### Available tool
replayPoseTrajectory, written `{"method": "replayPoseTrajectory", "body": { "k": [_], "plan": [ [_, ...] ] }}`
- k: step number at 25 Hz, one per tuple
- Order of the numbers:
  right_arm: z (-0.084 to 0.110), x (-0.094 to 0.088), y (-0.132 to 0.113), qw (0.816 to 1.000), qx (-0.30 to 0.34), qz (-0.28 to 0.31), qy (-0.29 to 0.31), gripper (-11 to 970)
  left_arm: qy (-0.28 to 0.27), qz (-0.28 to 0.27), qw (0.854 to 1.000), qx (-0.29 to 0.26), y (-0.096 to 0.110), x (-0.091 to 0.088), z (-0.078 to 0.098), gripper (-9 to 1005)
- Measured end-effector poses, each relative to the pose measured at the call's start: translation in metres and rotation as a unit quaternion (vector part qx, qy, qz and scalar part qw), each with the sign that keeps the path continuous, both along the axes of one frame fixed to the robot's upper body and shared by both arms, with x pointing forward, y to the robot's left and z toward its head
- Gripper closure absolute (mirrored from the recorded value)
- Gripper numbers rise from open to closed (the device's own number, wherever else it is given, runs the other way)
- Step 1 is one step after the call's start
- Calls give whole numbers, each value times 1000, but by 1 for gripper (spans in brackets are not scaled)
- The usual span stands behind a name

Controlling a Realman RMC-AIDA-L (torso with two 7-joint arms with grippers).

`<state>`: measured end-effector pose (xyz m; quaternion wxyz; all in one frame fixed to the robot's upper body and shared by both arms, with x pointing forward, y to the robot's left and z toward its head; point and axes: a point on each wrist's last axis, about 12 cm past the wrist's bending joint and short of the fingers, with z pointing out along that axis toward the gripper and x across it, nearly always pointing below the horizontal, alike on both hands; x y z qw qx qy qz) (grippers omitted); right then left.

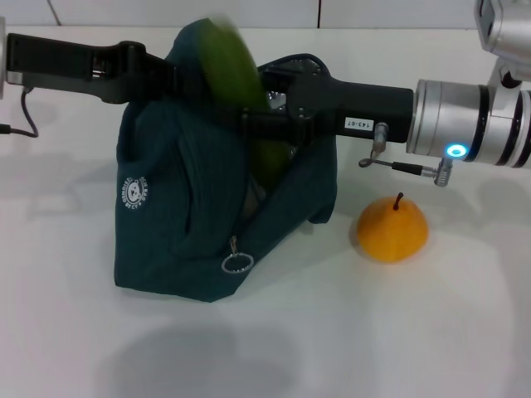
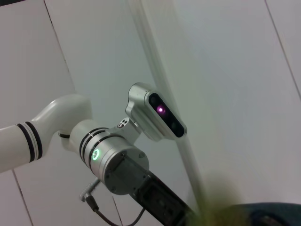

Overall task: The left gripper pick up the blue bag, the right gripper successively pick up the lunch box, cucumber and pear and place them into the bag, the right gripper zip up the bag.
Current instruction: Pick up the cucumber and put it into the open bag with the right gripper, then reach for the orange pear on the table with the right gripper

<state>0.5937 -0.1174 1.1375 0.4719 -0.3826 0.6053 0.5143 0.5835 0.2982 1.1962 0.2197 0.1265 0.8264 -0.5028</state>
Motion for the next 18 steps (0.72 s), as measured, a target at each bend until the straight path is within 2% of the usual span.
{"method": "replayPoseTrajectory", "body": {
  "k": [3, 7, 10, 11, 14, 18],
  "plan": [
    [0, 0, 0, 1000, 3, -1, -1, 305, 0, 0, 1000, 0, 0, 0, 0, 953],
    [-1, -2, -4, 1000, 9, -6, -1, 198, 0, 1, 1000, -1, 0, 0, 0, 953],
    [0, -4, -17, 999, 27, -27, -7, 118, 1, 2, 1000, -2, 1, -1, 0, 953],
    [0, -5, -27, 998, 34, -43, -10, 91, 1, 3, 1000, -2, 2, -1, 0, 953],
    [-3, -9, -61, 993, 60, -100, -14, 94, 3, 8, 1000, -4, 5, -2, -1, 953],
    [-16, -22, -114, 980, 82, -180, 1, 98, 2, 9, 1000, -9, 4, -2, -1, 953]
  ]
}}
